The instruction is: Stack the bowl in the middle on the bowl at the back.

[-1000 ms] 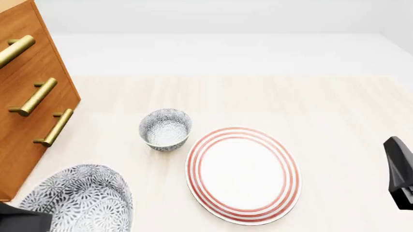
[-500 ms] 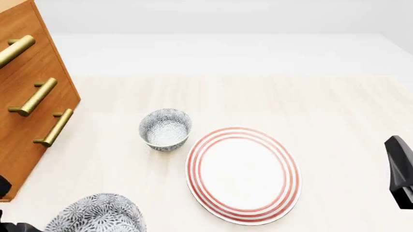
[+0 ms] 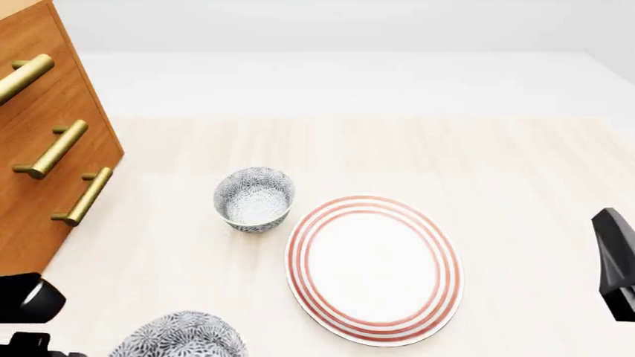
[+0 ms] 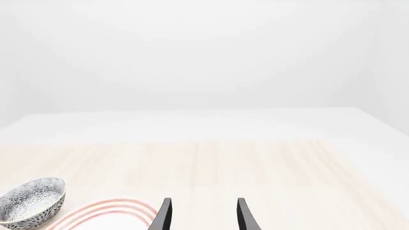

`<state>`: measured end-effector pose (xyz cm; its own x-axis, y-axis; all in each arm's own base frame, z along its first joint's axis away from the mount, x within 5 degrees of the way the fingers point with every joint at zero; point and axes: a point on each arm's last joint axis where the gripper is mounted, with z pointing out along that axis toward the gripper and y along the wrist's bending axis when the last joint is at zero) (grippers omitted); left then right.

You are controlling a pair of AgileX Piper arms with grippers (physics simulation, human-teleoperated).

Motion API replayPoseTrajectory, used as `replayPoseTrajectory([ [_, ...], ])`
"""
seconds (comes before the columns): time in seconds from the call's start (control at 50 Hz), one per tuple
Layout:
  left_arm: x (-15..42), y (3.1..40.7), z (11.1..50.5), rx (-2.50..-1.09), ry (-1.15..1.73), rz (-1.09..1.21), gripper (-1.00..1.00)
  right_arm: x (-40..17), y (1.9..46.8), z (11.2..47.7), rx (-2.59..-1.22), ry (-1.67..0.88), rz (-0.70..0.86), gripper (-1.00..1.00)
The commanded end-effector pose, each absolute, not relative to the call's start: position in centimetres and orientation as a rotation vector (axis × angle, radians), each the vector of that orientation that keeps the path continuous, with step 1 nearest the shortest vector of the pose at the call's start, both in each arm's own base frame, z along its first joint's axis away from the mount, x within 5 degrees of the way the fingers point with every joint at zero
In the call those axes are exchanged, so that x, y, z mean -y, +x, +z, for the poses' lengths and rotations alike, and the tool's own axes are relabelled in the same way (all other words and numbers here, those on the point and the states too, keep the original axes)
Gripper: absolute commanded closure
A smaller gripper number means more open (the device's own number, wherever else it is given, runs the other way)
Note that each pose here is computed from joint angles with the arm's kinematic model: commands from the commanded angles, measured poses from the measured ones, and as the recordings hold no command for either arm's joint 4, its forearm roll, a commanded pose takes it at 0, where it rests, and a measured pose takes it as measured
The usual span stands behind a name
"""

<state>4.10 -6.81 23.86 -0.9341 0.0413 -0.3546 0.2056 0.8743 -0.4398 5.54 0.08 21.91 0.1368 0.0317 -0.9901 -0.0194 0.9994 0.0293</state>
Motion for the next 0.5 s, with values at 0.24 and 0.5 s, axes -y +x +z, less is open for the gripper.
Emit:
replayPoseTrajectory([
  [0.24,7.4,4.0,21.2,-2.751,0.221,-0.661,1.0,-0.1,5.5,22.0,-1.429,0.014,0.041,-1.0],
  [0.5,7.6,4.1,21.4,-2.746,0.244,-0.661,-1.0,-0.1,5.5,21.9,-1.429,0.012,0.041,-1.0],
])
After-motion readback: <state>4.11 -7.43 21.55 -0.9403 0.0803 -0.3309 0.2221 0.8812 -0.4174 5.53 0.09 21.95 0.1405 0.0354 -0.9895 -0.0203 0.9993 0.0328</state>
